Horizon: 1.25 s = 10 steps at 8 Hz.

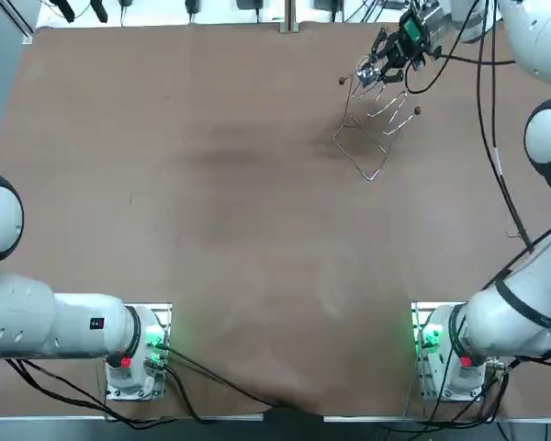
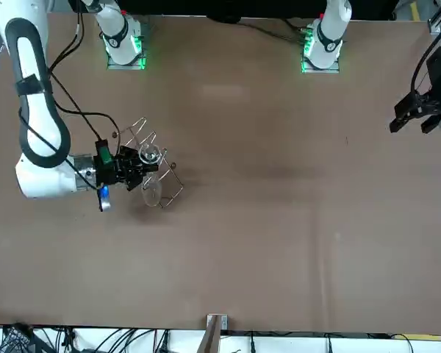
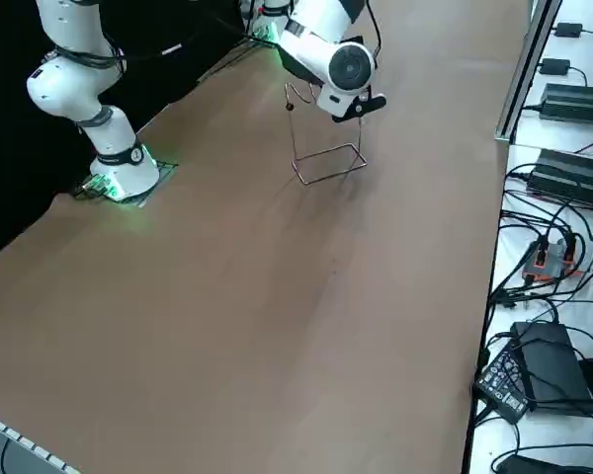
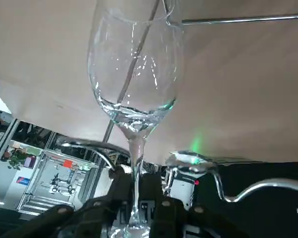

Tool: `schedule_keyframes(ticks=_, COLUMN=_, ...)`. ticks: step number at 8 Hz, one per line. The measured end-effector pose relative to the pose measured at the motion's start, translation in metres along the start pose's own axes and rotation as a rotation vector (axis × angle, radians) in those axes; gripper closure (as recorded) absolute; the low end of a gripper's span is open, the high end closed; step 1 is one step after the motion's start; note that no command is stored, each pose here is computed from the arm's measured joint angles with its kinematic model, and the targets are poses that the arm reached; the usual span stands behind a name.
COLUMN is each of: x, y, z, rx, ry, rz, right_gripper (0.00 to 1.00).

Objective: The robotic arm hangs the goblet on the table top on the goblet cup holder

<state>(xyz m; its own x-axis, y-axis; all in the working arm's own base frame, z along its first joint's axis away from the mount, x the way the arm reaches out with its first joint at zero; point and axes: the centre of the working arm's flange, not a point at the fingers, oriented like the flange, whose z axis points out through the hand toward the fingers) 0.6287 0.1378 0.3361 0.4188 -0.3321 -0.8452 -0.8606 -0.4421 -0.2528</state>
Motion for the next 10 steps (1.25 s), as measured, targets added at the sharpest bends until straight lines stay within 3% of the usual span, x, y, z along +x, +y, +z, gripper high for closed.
schedule_keyframes(ticks=7, x=0.0061, y=0.0064, z=0.0057, rx=-0.002, ry=-0.003, rz=0.017, right_gripper=0.89)
schedule_keyframes(ticks=10, x=0.0093, y=0.0082, z=0.0026, rx=0.002, ry=0.001, rz=0.023, right_gripper=0.76)
